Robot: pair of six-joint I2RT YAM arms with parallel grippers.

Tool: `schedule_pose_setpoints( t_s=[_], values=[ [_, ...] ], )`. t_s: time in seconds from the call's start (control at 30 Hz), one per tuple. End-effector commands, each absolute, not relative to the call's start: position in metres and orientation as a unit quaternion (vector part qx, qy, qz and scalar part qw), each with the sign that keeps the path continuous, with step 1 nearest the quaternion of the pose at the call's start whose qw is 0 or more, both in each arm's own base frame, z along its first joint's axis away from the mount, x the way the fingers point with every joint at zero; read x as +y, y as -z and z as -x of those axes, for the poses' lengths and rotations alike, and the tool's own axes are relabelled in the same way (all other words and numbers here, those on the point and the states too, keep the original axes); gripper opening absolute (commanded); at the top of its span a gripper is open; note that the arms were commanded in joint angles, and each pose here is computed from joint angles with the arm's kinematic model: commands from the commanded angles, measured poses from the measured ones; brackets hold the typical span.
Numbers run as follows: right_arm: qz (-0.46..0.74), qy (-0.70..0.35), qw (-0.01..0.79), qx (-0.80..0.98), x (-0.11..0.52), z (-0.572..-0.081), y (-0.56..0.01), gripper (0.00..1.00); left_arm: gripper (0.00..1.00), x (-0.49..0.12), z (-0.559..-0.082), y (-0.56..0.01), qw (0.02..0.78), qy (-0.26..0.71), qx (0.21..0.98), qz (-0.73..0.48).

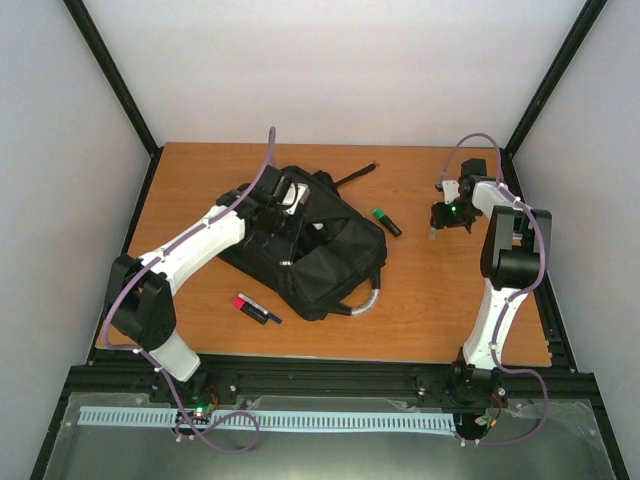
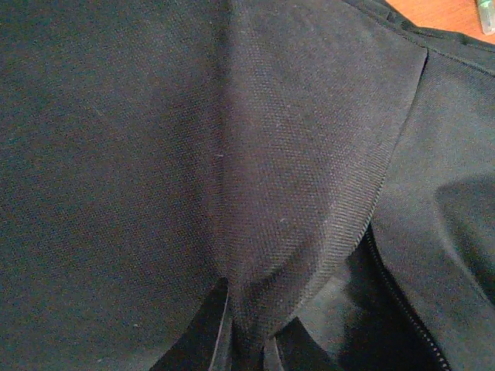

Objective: Pack the student bag
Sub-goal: Pick up the stationery from the center of the board.

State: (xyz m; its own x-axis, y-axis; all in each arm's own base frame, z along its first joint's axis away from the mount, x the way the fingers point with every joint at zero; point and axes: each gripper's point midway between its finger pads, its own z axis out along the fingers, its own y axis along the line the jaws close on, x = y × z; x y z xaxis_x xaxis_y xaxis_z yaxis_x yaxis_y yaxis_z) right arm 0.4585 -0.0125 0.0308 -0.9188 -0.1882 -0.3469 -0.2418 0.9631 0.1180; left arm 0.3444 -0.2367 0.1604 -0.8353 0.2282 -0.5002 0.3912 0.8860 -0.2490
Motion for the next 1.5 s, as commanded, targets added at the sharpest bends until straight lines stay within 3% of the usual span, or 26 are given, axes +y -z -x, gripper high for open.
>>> schedule_pose_setpoints(
  t_s=[0.0,0.4,0.8,1.47],
  values=[
    [0.105,-0.077,0.161,0.978,-0.015,-0.461,-0.028,0.52,0.03,-0.247,-0.354,-0.182,0.255,0.196,0.934,-0.157],
    [0.133,-0.051,0.135,0.981,-0.022,-0.450,-0.016,0.51,0.04,-0.248,-0.354,-0.177,0.245,0.197,0.936,-0.156],
    [0.160,0.005,0.113,0.981,-0.038,-0.421,-0.015,0.38,0.05,-0.249,-0.353,-0.177,0.242,0.199,0.937,-0.155],
    [0.160,-0.006,0.115,0.980,-0.034,-0.415,-0.019,0.14,0.06,-0.249,-0.352,-0.177,0.239,0.201,0.937,-0.156]
  ],
)
